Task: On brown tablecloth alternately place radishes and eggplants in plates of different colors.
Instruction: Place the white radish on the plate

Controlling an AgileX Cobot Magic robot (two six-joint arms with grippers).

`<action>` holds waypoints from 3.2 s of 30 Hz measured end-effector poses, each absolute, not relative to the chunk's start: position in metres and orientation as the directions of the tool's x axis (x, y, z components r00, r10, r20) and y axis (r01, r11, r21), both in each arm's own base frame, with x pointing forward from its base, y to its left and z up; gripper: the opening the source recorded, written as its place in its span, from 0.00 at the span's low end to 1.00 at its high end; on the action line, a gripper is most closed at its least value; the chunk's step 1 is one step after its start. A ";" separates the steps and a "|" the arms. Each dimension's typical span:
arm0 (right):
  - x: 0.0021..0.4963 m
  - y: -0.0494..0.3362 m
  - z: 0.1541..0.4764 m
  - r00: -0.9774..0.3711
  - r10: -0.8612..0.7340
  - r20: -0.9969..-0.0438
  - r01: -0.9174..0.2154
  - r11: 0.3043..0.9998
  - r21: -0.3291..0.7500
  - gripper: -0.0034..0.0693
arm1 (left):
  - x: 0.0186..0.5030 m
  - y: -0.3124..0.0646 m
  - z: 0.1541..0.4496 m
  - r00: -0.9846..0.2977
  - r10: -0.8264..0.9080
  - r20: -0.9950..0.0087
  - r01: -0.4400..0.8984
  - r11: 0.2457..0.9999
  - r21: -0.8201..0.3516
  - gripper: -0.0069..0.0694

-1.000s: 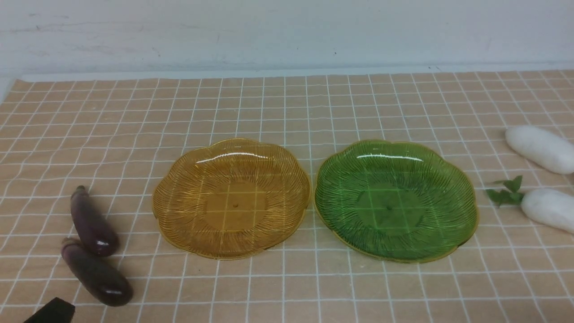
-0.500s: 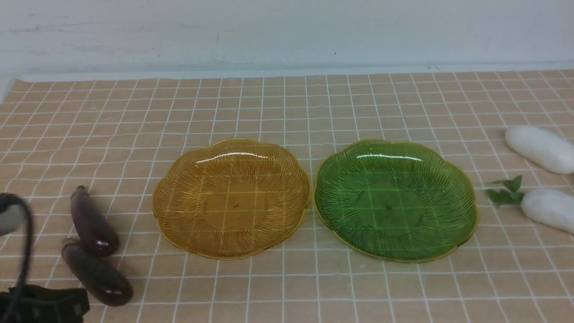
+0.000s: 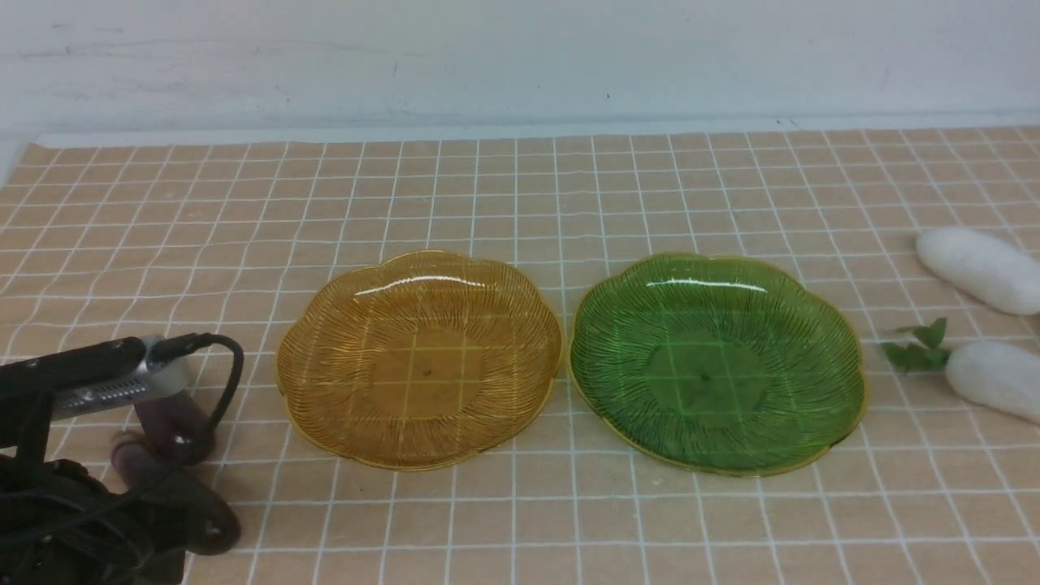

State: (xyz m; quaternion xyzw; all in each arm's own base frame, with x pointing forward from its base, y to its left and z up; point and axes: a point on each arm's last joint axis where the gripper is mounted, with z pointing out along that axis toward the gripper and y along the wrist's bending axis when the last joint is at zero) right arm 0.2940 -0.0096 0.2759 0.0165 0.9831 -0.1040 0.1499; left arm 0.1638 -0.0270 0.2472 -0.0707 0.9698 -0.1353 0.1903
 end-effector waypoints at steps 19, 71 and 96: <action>0.378 -0.022 0.198 -0.929 -0.357 0.099 -0.368 0.852 -0.372 0.94 | 0.165 -0.029 0.248 -0.916 -0.143 -0.375 -0.027 0.955 -0.297 0.49; 0.428 0.027 0.313 -0.883 -0.248 -0.397 -0.176 0.962 -0.210 0.07 | 0.168 -0.031 0.250 -0.902 -0.167 -0.399 -0.032 0.946 -0.323 0.49; 0.475 -0.100 0.182 -0.946 -0.077 -0.316 -0.019 0.983 -0.184 1.00 | 0.169 -0.030 0.251 -0.892 -0.166 -0.420 -0.027 0.947 -0.319 0.49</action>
